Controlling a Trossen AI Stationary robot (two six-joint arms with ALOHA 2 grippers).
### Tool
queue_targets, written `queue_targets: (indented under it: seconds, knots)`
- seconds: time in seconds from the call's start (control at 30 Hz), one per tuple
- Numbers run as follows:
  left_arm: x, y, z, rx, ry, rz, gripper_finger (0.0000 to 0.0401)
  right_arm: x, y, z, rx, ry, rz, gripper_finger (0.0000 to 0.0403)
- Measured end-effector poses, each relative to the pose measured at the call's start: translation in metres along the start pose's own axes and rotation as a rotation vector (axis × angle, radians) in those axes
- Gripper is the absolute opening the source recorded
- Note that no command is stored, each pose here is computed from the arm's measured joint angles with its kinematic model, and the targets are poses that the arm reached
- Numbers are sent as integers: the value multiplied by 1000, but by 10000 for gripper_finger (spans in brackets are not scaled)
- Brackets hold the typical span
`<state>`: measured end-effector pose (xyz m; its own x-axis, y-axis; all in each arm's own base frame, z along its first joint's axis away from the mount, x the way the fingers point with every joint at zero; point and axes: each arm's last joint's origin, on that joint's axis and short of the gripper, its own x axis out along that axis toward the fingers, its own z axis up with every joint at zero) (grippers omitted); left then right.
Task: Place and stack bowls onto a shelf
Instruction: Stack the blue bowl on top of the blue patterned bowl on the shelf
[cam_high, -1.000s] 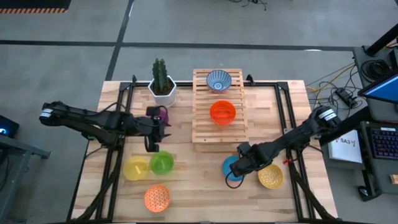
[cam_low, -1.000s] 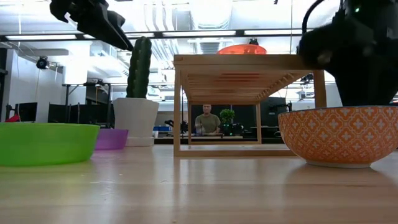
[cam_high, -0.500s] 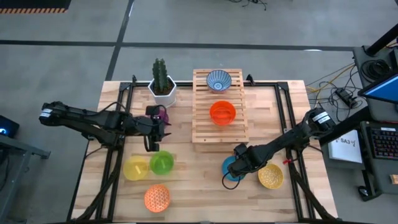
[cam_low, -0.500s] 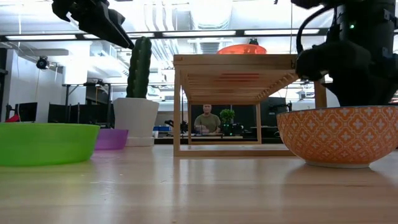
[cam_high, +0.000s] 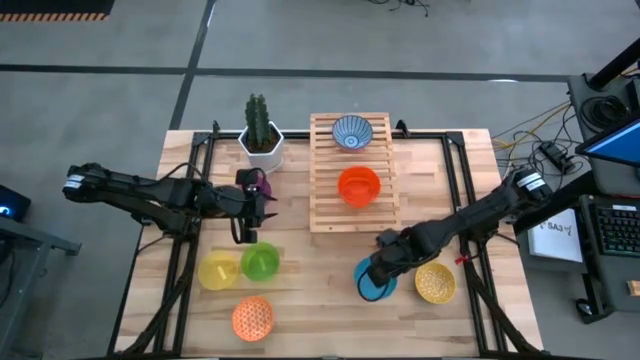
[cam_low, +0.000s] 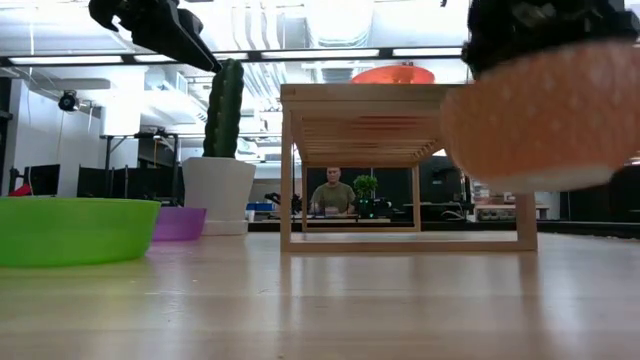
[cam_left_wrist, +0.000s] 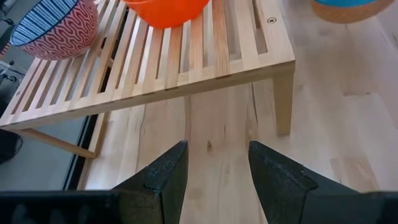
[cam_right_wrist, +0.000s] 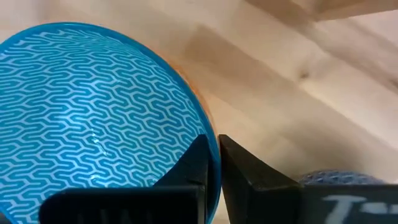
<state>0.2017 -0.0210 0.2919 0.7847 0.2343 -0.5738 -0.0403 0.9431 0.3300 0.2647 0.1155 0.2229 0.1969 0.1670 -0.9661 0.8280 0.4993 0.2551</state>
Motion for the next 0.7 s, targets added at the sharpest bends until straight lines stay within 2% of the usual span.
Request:
queue_targets:
  seconds: [0.23,0.4,0.57,0.7]
  knots:
    - [0,0,0,-1,-3,0,152,-34,28,3,-107,-7,222,13]
    - [0,0,2,11,-20,3,152,-76,47,18,-173,-109,336,13]
    - [0,1,4,17,-43,6,152,-122,47,48,-200,-237,340,13]
    - [0,1,4,25,-44,7,152,-154,30,77,-203,-303,265,13]
